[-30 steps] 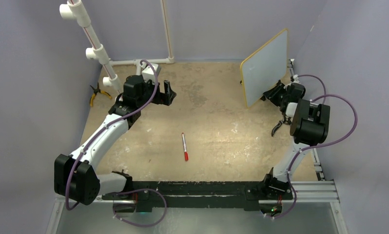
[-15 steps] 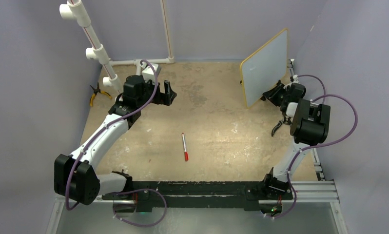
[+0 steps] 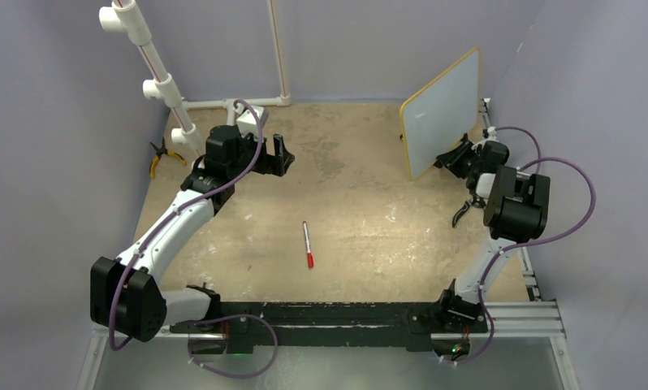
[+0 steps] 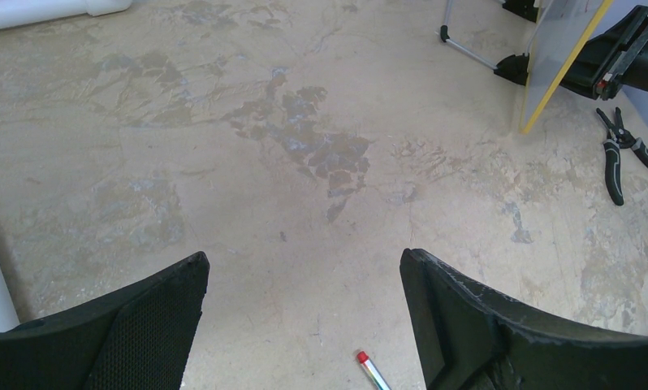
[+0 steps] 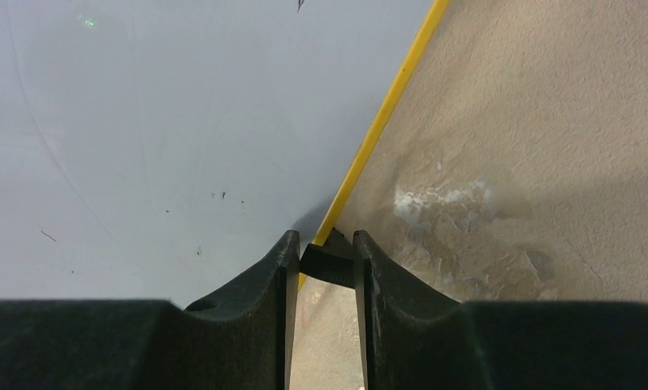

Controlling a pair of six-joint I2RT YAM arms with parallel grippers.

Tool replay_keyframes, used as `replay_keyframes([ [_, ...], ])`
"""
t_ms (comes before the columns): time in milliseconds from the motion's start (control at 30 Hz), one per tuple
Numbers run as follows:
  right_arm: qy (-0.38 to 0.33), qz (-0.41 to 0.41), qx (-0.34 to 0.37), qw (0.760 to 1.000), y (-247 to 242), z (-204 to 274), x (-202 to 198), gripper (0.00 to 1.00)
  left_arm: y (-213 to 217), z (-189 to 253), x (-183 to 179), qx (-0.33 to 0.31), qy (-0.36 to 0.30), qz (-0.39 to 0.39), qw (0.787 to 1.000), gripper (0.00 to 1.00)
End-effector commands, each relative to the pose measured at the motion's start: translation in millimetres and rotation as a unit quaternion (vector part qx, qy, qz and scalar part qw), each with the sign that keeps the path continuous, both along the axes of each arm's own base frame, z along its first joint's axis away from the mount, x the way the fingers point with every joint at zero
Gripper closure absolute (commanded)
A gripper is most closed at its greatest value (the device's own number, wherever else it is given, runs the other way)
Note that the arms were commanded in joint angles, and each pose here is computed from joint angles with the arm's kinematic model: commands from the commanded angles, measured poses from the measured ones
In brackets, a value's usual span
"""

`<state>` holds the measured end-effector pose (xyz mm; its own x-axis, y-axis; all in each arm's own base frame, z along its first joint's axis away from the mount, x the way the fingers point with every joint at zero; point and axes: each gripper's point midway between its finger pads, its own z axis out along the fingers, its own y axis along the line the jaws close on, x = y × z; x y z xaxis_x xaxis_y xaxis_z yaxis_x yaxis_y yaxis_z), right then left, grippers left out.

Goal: Write a sentence on the whiteboard
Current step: Move the whiteboard to the center of the board.

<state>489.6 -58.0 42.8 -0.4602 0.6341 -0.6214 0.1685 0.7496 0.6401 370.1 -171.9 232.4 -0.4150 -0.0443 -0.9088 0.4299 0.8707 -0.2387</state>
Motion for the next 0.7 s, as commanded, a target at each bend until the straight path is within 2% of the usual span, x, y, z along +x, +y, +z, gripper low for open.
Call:
replay_keyframes([
  [0,0.024,0.045,0.026,0.998,34.3,-10.3,-18.1,0.69,-5.6,18.5,0.5,-0.018,-0.026,-0.009,0.999,0.13],
  [367,0.030,0.068,0.012,0.997,67.4,-7.5,-32.3,0.69,-7.4,17.7,-0.5,-0.018,-0.025,-0.011,0.999,0.13],
  [667,0.041,0.029,-0.087,0.995,61.4,-3.4,-28.4,0.62,-7.7,18.5,-0.9,-0.018,-0.026,-0.011,0.999,0.13],
])
